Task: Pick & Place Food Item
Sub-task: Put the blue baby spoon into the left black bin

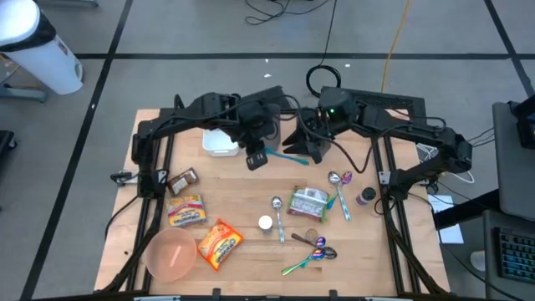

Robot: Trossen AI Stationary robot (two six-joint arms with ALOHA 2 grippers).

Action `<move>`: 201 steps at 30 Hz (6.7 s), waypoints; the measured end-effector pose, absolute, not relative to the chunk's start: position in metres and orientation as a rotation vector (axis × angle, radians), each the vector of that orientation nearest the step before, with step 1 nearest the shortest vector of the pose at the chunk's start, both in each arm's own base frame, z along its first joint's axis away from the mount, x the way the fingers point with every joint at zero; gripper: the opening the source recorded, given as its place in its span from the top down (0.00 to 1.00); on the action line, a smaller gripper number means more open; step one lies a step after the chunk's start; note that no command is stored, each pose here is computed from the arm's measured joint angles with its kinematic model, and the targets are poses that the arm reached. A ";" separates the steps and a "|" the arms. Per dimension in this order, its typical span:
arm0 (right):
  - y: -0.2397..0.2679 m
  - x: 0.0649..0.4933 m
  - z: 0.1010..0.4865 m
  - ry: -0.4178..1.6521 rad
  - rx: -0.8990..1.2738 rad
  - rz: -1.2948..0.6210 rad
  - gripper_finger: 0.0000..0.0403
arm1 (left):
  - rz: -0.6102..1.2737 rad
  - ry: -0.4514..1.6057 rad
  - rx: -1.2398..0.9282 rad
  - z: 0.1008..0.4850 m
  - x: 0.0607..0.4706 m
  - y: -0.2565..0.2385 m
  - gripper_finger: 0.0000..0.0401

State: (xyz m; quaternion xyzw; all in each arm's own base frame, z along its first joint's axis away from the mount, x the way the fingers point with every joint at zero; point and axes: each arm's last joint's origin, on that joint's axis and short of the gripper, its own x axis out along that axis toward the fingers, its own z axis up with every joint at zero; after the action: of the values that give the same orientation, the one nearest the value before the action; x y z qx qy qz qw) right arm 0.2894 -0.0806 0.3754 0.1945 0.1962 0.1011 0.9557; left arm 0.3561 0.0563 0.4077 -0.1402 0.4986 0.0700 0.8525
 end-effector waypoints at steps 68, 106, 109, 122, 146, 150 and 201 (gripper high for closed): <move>-0.069 0.306 0.365 0.421 0.389 0.131 0.97 | 0.170 0.933 -0.252 0.421 0.366 0.050 0.90; -0.062 0.214 0.474 -0.251 0.191 -0.230 0.98 | 0.158 0.330 -0.309 0.503 0.337 0.074 0.42; -0.062 0.214 0.481 -0.335 0.210 -0.209 0.98 | 0.177 0.280 -0.260 0.502 0.350 0.071 0.42; -0.049 0.236 0.481 -0.395 0.228 -0.048 0.98 | 0.163 0.133 -0.189 0.499 0.381 0.071 0.41; -0.047 0.233 0.488 -0.467 0.170 -0.051 0.98 | 0.017 0.114 -0.210 0.502 0.383 0.068 0.42; -0.049 0.225 0.490 -0.461 0.164 -0.074 0.98 | -0.015 0.124 -0.214 0.501 0.383 0.066 0.42; -0.048 0.246 0.488 -0.550 0.227 0.009 0.98 | -0.022 0.097 -0.278 0.489 0.404 0.070 0.92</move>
State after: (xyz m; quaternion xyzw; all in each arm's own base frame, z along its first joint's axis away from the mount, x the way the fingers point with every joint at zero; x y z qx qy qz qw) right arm 0.2460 -0.0482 0.4878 0.1120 -0.2711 0.0046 0.9560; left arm 0.4043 0.0699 0.4885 -0.1383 0.0482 -0.0111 0.9892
